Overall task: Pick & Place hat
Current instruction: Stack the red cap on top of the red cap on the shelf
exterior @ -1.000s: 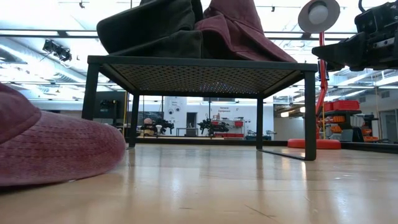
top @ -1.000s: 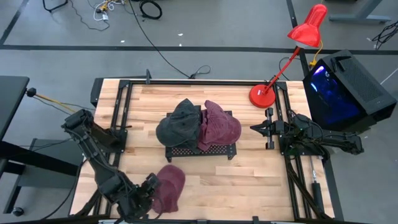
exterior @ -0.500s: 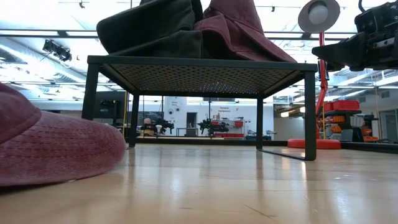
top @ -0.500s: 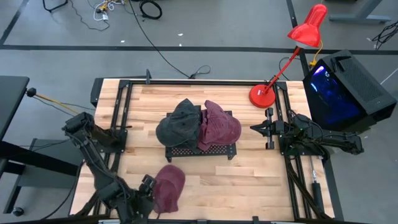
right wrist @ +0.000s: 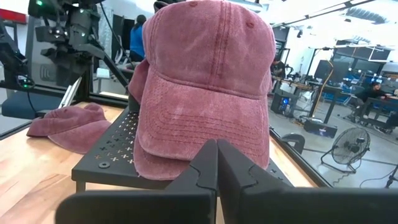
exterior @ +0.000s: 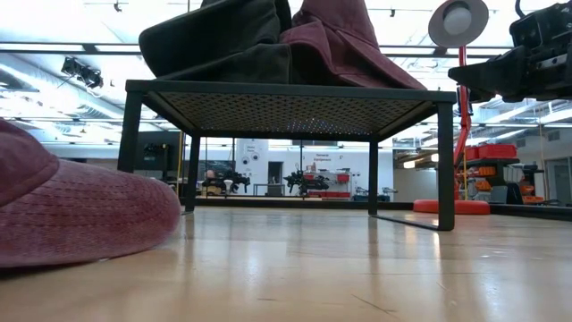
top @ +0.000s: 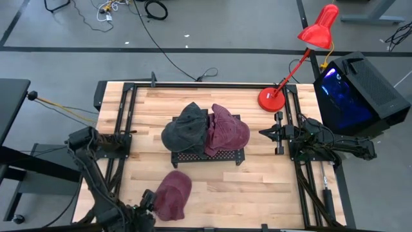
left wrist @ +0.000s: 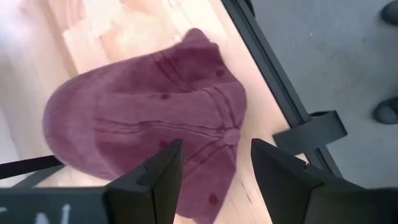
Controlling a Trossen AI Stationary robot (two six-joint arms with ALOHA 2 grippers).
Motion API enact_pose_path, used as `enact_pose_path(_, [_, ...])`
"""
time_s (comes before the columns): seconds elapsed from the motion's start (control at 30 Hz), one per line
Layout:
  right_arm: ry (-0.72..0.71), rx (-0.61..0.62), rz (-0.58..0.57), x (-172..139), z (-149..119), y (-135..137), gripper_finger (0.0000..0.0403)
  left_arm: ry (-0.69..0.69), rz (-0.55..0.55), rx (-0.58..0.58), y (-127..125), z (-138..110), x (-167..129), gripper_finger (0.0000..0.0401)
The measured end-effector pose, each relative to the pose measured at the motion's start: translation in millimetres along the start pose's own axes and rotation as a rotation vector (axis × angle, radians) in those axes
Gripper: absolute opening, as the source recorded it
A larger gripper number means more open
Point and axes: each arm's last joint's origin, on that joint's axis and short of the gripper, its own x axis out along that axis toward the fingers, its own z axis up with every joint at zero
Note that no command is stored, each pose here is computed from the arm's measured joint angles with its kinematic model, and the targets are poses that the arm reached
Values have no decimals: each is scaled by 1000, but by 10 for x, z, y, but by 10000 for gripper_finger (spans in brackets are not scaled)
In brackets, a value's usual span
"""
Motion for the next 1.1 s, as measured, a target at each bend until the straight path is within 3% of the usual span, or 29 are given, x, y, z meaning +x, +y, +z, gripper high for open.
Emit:
enact_pose_path(0.6, [0,0,0,0,0,0,4,86,32,58,-305,-87,536,194])
enact_pose_path(1.1, [0,0,0,0,0,0,4,131,85,-12,-388,-160,797,194])
